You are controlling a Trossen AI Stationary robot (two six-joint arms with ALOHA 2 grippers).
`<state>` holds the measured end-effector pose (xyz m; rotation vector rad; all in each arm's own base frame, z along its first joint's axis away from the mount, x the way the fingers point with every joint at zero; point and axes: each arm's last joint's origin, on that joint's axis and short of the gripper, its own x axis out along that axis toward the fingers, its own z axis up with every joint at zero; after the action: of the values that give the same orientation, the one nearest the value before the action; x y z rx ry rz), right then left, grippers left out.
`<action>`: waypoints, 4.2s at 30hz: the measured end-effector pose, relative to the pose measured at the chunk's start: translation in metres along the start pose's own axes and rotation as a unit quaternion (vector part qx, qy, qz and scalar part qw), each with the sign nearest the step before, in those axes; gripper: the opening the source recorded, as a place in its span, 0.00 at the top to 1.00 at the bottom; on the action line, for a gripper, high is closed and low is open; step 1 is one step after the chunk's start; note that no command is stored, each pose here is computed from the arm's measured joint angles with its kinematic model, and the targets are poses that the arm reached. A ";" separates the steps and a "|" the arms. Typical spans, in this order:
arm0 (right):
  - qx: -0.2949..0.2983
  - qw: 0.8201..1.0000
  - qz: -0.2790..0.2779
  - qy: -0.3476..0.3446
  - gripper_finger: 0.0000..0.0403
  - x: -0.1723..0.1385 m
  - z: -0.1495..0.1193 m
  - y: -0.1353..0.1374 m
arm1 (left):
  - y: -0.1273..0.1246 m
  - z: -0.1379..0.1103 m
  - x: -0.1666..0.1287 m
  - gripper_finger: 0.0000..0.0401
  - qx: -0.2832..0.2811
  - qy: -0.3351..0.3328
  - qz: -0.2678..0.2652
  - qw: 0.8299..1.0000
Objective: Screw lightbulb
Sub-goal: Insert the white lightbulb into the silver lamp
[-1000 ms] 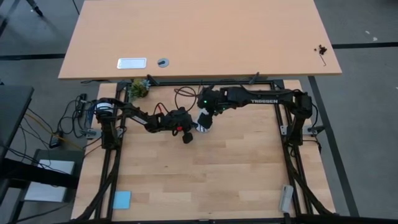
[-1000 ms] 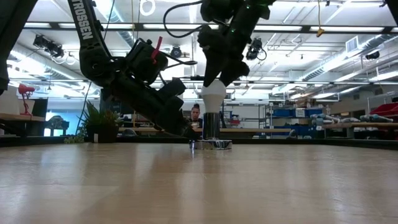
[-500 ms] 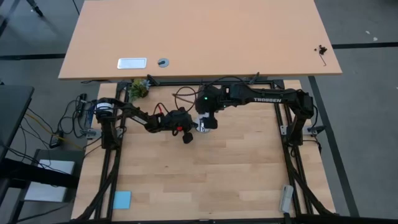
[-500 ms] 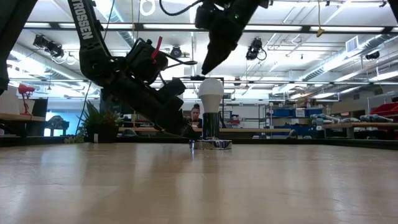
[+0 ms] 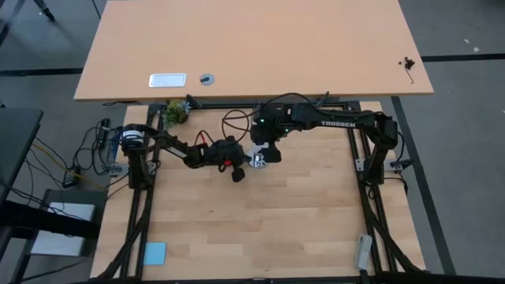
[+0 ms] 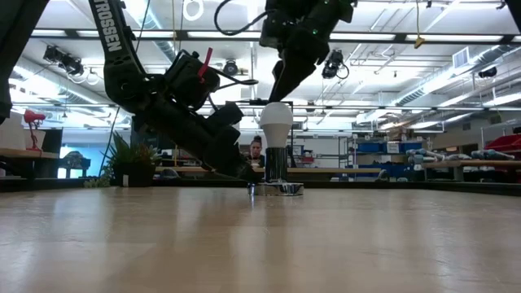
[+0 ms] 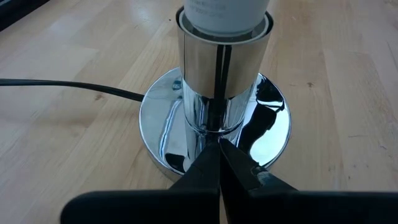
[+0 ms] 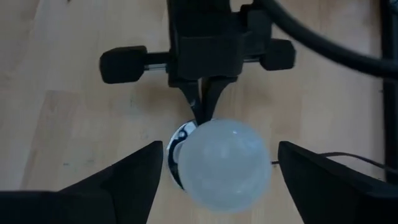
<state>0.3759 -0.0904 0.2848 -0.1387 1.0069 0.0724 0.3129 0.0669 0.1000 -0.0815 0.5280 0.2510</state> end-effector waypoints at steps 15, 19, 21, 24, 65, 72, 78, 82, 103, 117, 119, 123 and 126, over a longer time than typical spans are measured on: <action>0.213 0.975 -0.059 0.017 0.28 0.021 -0.017 0.003 | 0.000 0.000 0.000 0.99 0.000 -0.001 0.000 1.000; 0.351 0.933 -0.078 0.014 0.28 0.024 -0.019 0.008 | 0.000 0.000 0.000 0.99 0.000 -0.001 0.000 1.000; 0.349 0.934 -0.075 0.014 0.26 0.024 -0.018 0.012 | 0.000 0.000 0.000 0.99 0.000 -0.001 0.000 1.000; 0.327 0.943 -0.069 0.012 0.23 0.023 -0.015 0.017 | 0.000 0.000 0.000 0.99 0.000 0.000 0.000 1.000; 0.317 0.944 -0.096 0.000 0.30 0.021 -0.013 0.021 | 0.000 0.000 0.000 0.99 0.000 0.001 0.000 1.000; 0.248 0.964 -0.099 0.004 0.19 0.017 -0.005 0.033 | 0.000 0.000 0.000 0.99 -0.008 0.000 0.000 1.000; 0.122 0.987 -0.100 -0.013 0.13 0.002 0.010 0.030 | 0.000 0.000 0.000 0.99 -0.008 0.001 0.000 1.000; -0.006 0.998 -0.060 -0.012 0.13 0.001 0.010 0.027 | 0.000 0.000 0.000 0.99 -0.008 0.001 0.000 1.000; 0.268 0.960 -0.084 0.009 0.31 0.024 -0.004 0.007 | 0.000 0.000 0.000 0.99 -0.008 0.001 0.000 1.000; 0.092 0.992 -0.077 -0.023 0.22 -0.003 0.025 0.019 | 0.000 0.000 0.000 0.99 -0.009 0.001 0.000 1.000; 0.033 0.997 -0.075 -0.010 0.21 -0.005 0.024 0.020 | 0.000 0.000 0.000 0.99 -0.009 0.001 0.000 1.000; -0.040 0.998 -0.042 0.021 0.21 -0.003 0.016 0.020 | 0.000 0.000 0.000 0.99 -0.009 0.001 0.000 1.000; -0.036 0.998 -0.032 0.037 0.22 0.004 0.007 0.015 | 0.000 0.000 0.000 0.99 -0.009 0.001 0.000 1.000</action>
<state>0.3817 -0.0743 0.2836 -0.2404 1.0728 0.0461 0.3127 0.0670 0.0997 -0.0995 0.5282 0.2563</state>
